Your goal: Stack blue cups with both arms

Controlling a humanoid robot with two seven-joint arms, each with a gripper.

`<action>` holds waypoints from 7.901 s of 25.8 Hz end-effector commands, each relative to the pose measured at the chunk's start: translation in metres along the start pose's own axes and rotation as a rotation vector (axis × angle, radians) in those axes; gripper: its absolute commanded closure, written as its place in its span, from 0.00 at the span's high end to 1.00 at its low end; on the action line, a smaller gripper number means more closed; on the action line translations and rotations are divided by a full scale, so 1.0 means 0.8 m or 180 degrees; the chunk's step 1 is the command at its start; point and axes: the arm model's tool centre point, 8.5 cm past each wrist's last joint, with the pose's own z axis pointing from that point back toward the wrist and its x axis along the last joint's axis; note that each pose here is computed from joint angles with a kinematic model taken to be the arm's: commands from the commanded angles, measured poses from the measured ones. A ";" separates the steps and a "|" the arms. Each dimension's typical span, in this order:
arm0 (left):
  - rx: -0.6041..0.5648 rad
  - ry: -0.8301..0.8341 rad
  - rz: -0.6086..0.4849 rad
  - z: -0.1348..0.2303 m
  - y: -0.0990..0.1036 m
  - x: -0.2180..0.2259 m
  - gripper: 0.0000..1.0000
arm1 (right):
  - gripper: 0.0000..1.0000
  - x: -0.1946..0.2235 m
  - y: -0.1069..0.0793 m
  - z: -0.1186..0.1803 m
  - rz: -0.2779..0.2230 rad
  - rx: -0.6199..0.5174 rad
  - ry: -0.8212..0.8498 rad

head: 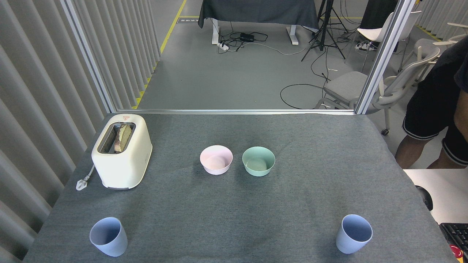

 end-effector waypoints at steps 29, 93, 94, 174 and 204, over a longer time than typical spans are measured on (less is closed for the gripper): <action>-0.0032 0.0911 -0.0050 -0.068 -0.025 -0.023 1.00 | 1.00 -0.001 0.005 0.006 0.0001 0.0047 0.0018; 0.0010 -0.0872 -0.0195 -0.183 -0.032 0.193 0.47 | 1.00 0.028 0.013 0.012 0.0016 0.0103 0.0024; 0.0004 -0.0872 -0.0201 -0.182 -0.033 0.192 0.47 | 1.00 0.032 0.013 0.011 0.0002 0.0100 0.0009; -0.0226 -0.0152 -0.0151 -0.013 -0.038 0.077 1.00 | 1.00 -0.050 -0.002 -0.180 0.0421 0.0197 0.0586; -0.0228 -0.0101 -0.0169 -0.014 -0.039 0.076 1.00 | 0.60 0.340 -0.122 -0.248 0.0485 -0.0373 -0.1147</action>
